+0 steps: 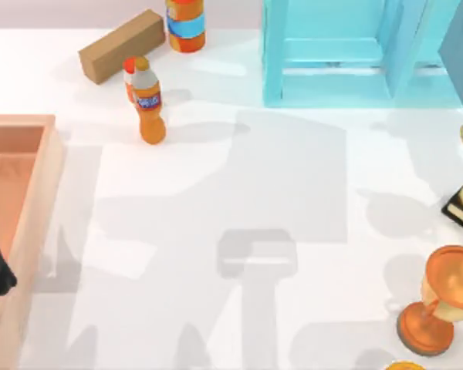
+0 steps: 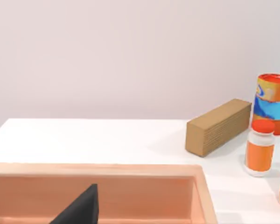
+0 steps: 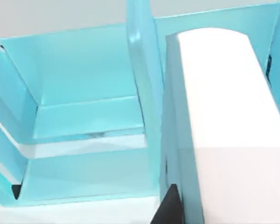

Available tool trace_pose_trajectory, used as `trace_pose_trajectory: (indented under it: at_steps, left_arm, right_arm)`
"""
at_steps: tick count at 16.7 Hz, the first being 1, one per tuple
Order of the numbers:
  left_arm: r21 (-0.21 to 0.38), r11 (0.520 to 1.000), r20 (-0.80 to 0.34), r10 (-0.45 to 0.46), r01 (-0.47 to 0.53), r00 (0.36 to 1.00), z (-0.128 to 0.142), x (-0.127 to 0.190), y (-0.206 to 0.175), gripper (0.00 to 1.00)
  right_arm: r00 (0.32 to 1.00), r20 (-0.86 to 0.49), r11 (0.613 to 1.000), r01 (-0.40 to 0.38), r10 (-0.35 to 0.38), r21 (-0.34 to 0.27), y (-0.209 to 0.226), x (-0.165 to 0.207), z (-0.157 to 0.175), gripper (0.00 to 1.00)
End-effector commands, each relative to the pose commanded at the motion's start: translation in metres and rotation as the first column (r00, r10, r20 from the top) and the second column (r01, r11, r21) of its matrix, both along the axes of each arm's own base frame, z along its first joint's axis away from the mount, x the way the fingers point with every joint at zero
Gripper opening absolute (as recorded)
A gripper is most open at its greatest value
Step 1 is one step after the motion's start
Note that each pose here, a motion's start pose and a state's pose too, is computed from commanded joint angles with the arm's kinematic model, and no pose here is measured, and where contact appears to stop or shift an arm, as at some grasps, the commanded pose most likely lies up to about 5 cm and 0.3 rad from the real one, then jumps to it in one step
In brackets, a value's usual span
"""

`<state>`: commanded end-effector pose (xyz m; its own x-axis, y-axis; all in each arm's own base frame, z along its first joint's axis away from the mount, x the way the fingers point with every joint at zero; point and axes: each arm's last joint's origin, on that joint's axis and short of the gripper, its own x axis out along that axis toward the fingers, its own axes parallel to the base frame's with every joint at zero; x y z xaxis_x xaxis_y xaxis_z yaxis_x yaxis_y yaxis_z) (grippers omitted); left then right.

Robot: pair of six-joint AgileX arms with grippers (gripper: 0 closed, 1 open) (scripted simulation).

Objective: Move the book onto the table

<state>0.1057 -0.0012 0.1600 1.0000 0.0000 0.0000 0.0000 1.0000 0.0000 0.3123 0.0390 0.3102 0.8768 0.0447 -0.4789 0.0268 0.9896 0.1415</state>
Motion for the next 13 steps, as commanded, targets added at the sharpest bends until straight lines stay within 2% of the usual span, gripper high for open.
trace_pose_trajectory:
  at_steps: [3,5,6,7,9,11,13]
  left_arm:
    - [0.0,1.0,0.0,0.0,0.0,1.0,0.0,0.0,0.0,1.0]
    - [0.0,1.0,0.0,0.0,0.0,1.0,0.0,0.0,0.0,1.0]
    - [0.0,1.0,0.0,0.0,0.0,1.0,0.0,0.0,0.0,1.0]
    - [0.0,1.0,0.0,0.0,0.0,1.0,0.0,0.0,0.0,1.0]
    - [0.0,1.0,0.0,0.0,0.0,1.0,0.0,0.0,0.0,1.0]
    - [0.0,1.0,0.0,0.0,0.0,1.0,0.0,0.0,0.0,1.0]
    - [0.0,1.0,0.0,0.0,0.0,1.0,0.0,0.0,0.0,1.0]
  right_arm:
    - [0.992,-0.1,0.976,-0.093,0.074,-0.195,0.07,0.024,-0.017,0.0]
    - [0.976,-0.179,0.916,-0.183,0.125,-0.358,0.129,0.03,-0.037,0.0]
    - [0.965,-0.217,0.866,-0.232,0.148,-0.443,0.16,0.028,-0.049,0.0]
    - [0.953,-0.252,0.802,-0.281,0.169,-0.528,0.192,0.023,-0.063,0.0]
    - [0.93,-0.305,0.635,-0.364,0.205,-0.682,0.254,0.003,-0.091,0.0]
    - [0.913,-0.332,0.435,-0.406,0.237,-0.804,0.31,-0.029,-0.117,0.0]
    - [0.904,-0.334,0.236,-0.398,0.268,-0.887,0.356,-0.068,-0.14,0.0]
